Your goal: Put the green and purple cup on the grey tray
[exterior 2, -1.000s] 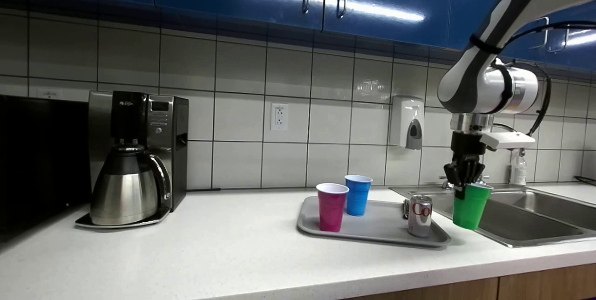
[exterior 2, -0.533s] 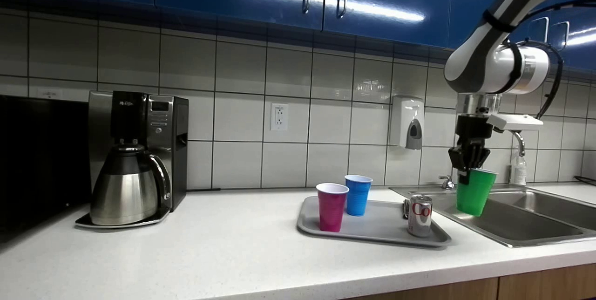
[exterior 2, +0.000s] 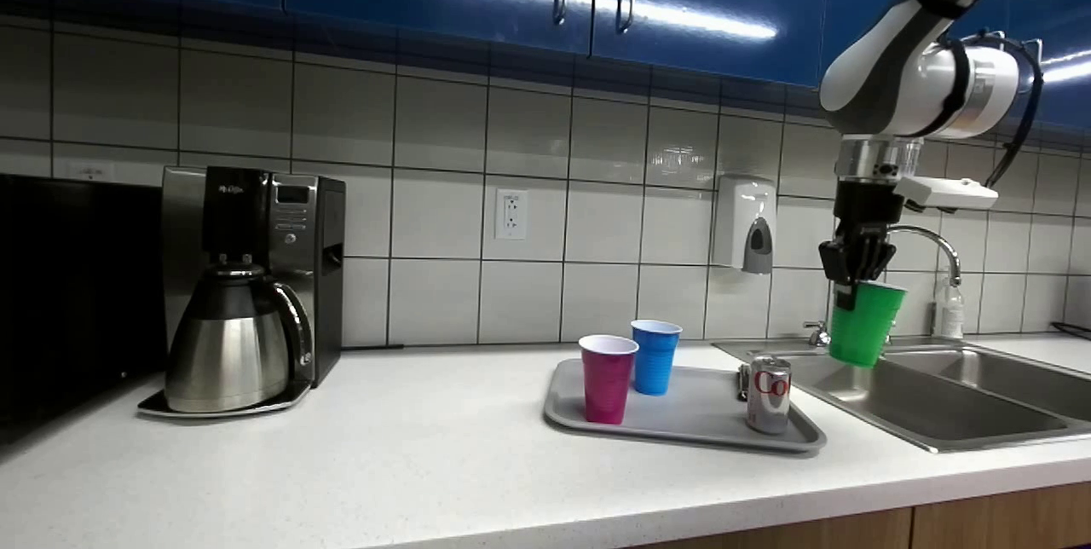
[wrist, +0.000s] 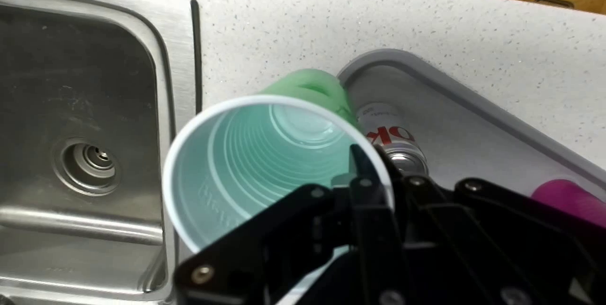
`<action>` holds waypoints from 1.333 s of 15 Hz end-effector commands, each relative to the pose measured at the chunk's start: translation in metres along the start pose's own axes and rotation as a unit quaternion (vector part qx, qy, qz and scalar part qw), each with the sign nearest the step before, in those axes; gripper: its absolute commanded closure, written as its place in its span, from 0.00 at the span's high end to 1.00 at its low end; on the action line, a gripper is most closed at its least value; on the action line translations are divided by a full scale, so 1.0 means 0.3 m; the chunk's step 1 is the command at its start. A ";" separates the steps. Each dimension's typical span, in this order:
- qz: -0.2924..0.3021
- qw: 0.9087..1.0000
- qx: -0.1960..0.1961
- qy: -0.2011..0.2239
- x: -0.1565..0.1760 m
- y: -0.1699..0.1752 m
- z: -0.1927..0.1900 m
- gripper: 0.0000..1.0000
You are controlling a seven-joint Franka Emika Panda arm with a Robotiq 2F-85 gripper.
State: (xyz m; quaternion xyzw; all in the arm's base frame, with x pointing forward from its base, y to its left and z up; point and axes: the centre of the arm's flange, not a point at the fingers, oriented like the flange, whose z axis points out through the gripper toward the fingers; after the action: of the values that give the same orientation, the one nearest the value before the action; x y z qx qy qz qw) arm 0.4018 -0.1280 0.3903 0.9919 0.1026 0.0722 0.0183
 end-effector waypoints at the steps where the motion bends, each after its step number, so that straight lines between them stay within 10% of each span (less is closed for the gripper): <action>1: 0.000 1.000 -0.005 0.003 -0.017 -0.090 -0.078 0.01; 20: -0.053 0.998 -0.015 0.011 0.127 -0.456 -0.051 0.01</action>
State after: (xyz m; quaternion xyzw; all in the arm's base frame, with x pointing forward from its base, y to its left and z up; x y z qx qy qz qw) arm 0.4033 -0.0012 0.4111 0.9833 0.1588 0.0839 0.0283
